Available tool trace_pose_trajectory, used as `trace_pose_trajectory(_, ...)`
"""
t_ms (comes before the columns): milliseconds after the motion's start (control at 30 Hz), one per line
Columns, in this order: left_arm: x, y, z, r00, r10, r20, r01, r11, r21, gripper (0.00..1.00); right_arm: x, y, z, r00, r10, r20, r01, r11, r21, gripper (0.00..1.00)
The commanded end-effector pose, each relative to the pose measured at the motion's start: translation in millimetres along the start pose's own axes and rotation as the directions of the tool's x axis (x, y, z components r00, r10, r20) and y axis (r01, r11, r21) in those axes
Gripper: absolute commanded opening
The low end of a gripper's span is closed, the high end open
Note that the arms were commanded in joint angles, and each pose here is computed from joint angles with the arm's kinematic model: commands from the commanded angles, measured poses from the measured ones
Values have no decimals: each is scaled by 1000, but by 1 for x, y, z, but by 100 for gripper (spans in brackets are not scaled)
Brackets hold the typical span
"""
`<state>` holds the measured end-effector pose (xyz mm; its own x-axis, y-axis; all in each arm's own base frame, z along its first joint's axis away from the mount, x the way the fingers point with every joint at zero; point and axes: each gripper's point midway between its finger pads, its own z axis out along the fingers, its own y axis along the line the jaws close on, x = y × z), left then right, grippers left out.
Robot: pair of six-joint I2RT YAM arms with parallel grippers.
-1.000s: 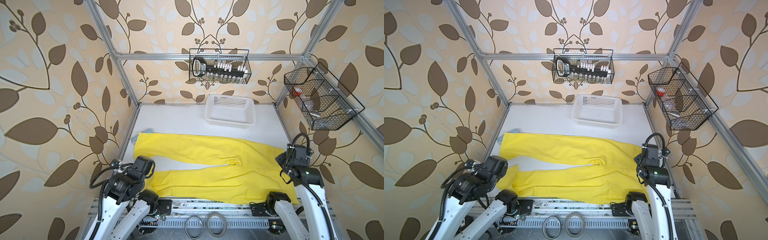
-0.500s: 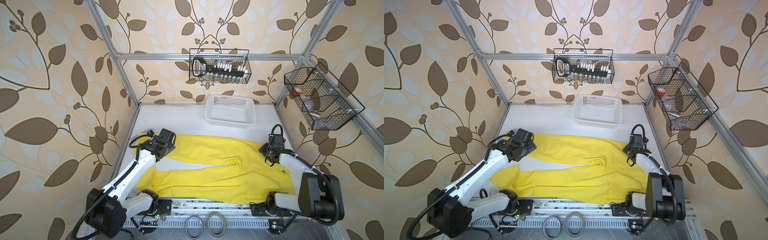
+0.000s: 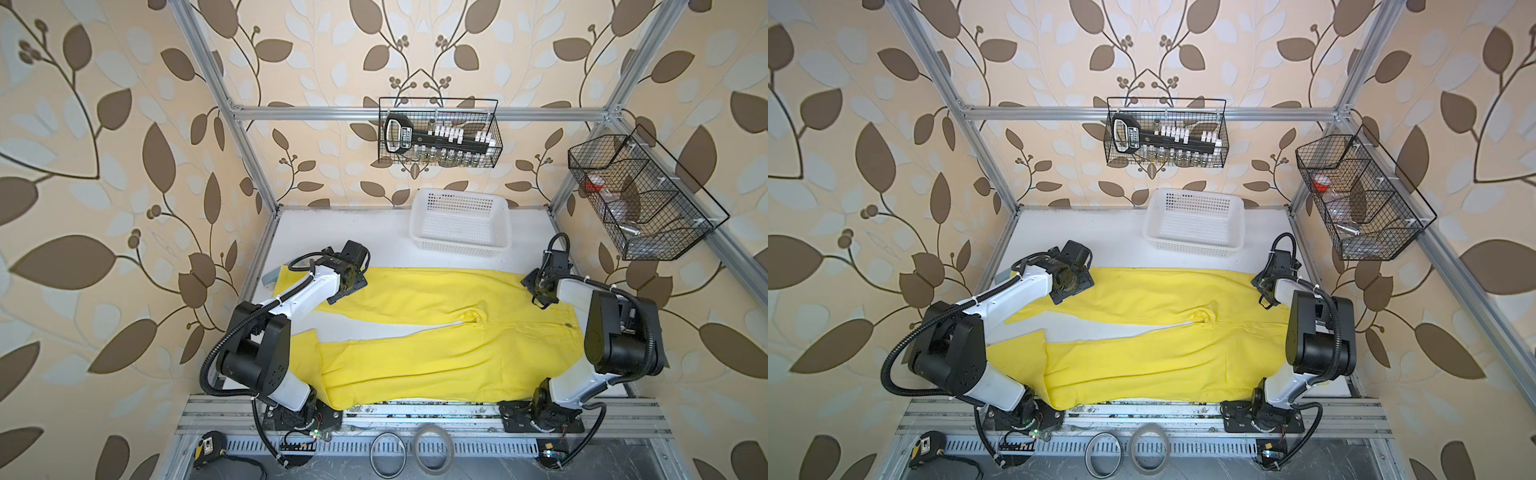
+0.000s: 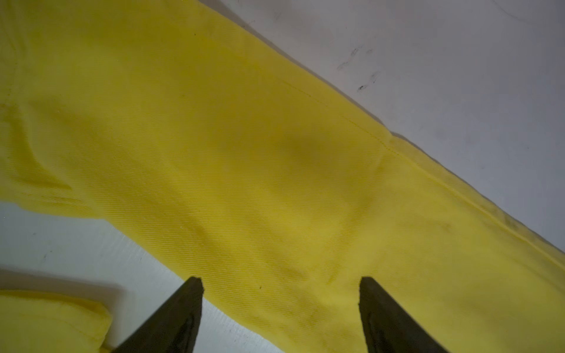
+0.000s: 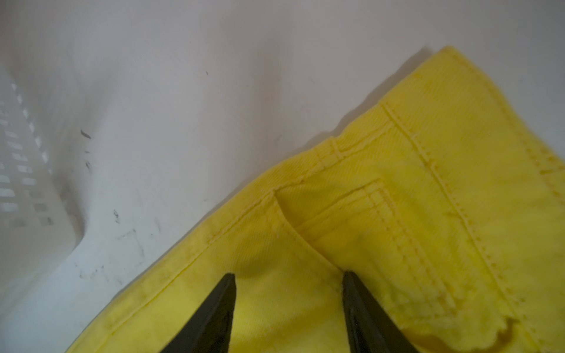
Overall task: Fold and stack the trousers
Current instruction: Smooth out the trousers at the center of the table.
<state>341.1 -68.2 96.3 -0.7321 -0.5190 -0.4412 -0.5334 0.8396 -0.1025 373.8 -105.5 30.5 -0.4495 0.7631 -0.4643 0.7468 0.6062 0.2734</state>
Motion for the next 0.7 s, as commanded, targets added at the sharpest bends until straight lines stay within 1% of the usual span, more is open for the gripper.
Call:
trace_pose_trajectory(0,-24,10,-15,998,46,45,-44,998,-47,86,19,-10,13,994,5,-112,2,998,60,57)
trace_pose_trajectory(67,-25,20,-17,998,61,27,-59,996,-70,87,16,-9,15,993,27,-116,-19,997,71,57)
trace_pose_trajectory(133,-28,37,-17,999,49,6,-49,994,-99,89,12,-10,17,991,73,-114,-64,995,77,58)
trace_pose_trajectory(200,-29,56,-13,1000,9,-12,-10,994,-111,90,7,-13,19,985,134,-113,-126,989,71,58)
trace_pose_trajectory(333,-35,87,-6,996,-79,-45,72,989,-127,90,-7,-39,18,974,215,-66,-203,967,153,59)
trace_pose_trajectory(433,-40,103,-1,991,-124,-55,115,983,-142,90,-8,-49,19,961,265,-78,-251,956,154,60)
trace_pose_trajectory(567,-52,121,-1,985,-167,-42,157,973,-172,90,-8,-51,19,953,294,-69,-280,947,157,61)
trace_pose_trajectory(667,-56,141,7,970,-240,-47,227,954,-197,90,-8,-55,18,945,323,-60,-311,938,157,61)
